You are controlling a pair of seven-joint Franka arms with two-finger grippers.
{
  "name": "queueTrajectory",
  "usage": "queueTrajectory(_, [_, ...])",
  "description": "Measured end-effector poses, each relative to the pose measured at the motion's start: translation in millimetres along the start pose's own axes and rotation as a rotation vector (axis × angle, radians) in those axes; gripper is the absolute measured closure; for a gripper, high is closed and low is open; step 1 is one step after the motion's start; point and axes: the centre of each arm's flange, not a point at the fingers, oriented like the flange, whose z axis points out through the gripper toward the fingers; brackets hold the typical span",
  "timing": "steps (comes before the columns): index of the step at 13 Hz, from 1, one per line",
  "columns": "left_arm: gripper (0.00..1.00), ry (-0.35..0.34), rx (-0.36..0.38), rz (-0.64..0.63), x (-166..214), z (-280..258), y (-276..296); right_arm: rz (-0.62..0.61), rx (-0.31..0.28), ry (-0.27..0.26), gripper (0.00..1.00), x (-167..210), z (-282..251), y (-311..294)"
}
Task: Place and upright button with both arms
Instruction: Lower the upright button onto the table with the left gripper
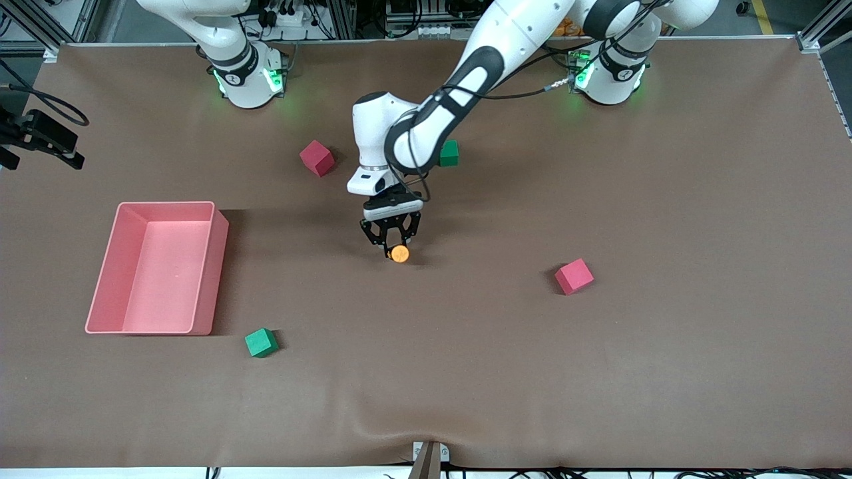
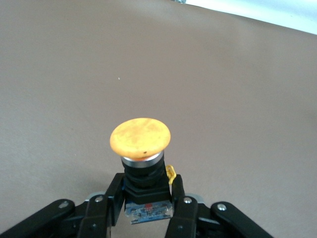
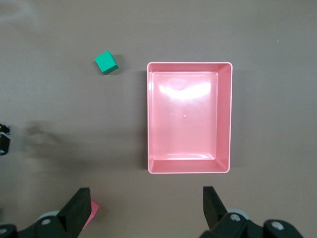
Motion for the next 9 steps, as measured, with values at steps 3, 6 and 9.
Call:
queueTrajectory(3, [0.58,0.101,-0.038,0.079,-38.9,27.5,-13.0,0.000,0.000,-0.002,0.00,0.1,0.4,0.3])
queueTrajectory(6, [0.58,0.138,-0.049,0.127,-49.3,31.8,-15.6,0.002,0.000,-0.004,0.00,0.0,0.9,1.3])
queueTrajectory(9, [0.41,0.138,-0.047,0.104,-51.8,32.4,-16.7,0.003,0.001,-0.019,0.00,-1.2,2.5,1.4])
